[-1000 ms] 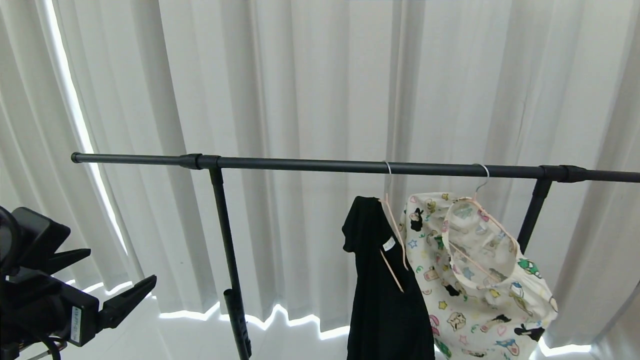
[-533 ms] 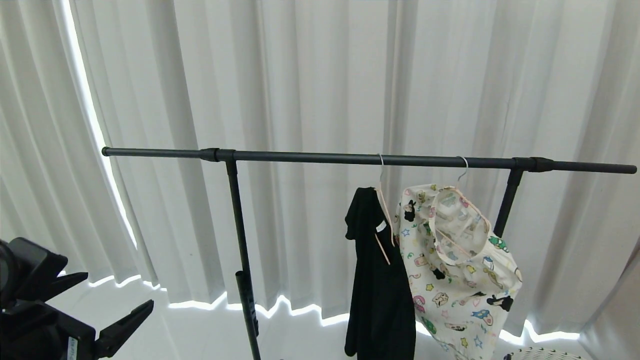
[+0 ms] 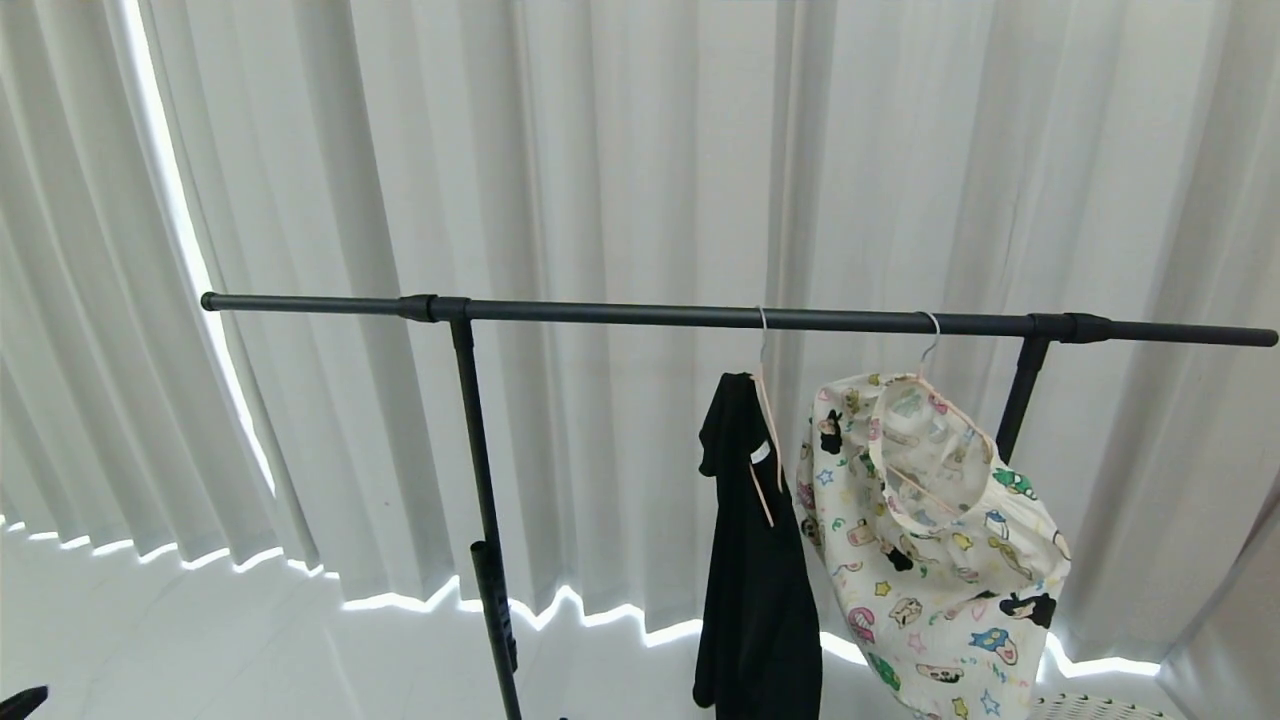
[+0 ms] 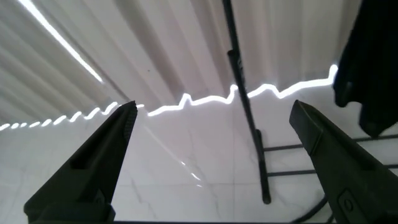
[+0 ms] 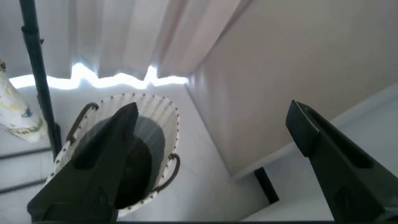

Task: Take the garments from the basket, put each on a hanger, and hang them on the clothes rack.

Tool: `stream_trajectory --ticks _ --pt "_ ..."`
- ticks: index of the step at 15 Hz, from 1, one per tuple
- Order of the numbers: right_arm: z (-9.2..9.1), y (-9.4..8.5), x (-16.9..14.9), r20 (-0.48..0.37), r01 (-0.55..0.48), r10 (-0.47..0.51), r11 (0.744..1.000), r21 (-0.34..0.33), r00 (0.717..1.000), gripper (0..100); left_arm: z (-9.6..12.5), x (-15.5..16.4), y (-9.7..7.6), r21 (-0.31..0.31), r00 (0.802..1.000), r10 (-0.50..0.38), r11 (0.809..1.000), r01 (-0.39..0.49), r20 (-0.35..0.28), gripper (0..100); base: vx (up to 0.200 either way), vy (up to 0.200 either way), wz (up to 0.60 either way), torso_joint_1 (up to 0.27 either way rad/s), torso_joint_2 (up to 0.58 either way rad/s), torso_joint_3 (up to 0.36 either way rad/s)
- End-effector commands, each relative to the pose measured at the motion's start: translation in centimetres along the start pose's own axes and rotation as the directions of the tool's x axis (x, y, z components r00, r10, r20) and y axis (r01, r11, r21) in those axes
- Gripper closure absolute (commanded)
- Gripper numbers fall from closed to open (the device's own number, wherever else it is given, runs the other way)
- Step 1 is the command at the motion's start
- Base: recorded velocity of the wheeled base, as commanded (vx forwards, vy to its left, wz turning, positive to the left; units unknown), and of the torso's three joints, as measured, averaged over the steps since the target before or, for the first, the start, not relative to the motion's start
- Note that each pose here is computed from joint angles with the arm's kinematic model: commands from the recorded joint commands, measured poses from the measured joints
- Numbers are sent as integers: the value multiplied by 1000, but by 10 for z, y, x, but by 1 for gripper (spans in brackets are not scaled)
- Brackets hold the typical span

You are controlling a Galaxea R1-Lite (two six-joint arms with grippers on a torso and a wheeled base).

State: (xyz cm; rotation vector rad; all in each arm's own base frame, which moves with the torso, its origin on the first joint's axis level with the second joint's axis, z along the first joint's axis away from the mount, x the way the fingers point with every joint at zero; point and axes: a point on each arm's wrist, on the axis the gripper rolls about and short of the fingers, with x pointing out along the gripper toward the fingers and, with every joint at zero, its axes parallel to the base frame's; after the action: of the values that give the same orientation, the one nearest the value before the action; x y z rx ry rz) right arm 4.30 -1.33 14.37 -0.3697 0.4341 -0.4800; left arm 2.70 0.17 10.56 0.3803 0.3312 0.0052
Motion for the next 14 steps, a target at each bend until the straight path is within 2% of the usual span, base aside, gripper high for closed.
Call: stream_trajectory --ticks 1,2,3,4,5,6,8,9,10,11,12,13,14 --pt "-33 -1 -21 116 28 -34 998 53 993 0 -29 -28 -8 -26 978 173 985 -171 116 0 0 0 0 0 0 0" --pt "-58 1 -32 213 58 -70 997 59 974 0 -32 -34 -7 -52 953 257 966 -252 159 0 0 0 0 0 0 0" --pt "-78 6 -35 271 77 -94 995 70 958 0 -34 -37 -8 -73 938 287 958 -278 192 0 0 0 0 0 0 0" --pt "-78 6 -34 278 80 -102 993 90 955 0 -35 -38 -8 -90 936 282 959 -268 211 0 0 0 0 0 0 0" --pt "-77 6 -34 288 82 -114 989 124 951 0 -38 -42 -8 -124 923 285 957 -261 259 0 0 0 0 0 0 0" --pt "-77 6 -34 290 91 -131 985 146 948 0 -38 -42 -8 -141 923 284 957 -255 259 0 0 0 0 0 0 0" --pt "-76 4 -35 289 91 -158 969 231 944 0 -39 -41 -8 -211 922 303 944 -255 242 0 0 0 0 0 0 0" --pt "-77 5 -34 283 82 -162 958 274 945 0 -39 -41 -8 -219 922 303 943 -252 242 0 0 0 0 0 0 0" --pt "-77 5 -34 278 63 -157 945 321 948 0 -39 -40 -9 -222 926 277 949 -223 255 0 0 0 0 0 0 0" --pt "-77 5 -34 283 45 -156 930 364 946 0 -39 -39 -11 -256 937 189 960 -114 293 0 0 0 0 0 0 0" --pt "-77 5 -34 284 37 -154 925 378 946 0 -39 -39 -13 -273 940 134 961 -45 315 0 0 0 0 0 0 0" --pt "-76 6 -34 313 -34 -98 920 390 945 0 -40 -38 -17 -288 938 -4 951 111 347 0 0 0 0 0 0 0" --pt "-76 7 -34 340 -101 -40 917 386 940 0 -42 -37 -17 -299 946 -4 948 106 323 0 0 0 0 0 0 0"
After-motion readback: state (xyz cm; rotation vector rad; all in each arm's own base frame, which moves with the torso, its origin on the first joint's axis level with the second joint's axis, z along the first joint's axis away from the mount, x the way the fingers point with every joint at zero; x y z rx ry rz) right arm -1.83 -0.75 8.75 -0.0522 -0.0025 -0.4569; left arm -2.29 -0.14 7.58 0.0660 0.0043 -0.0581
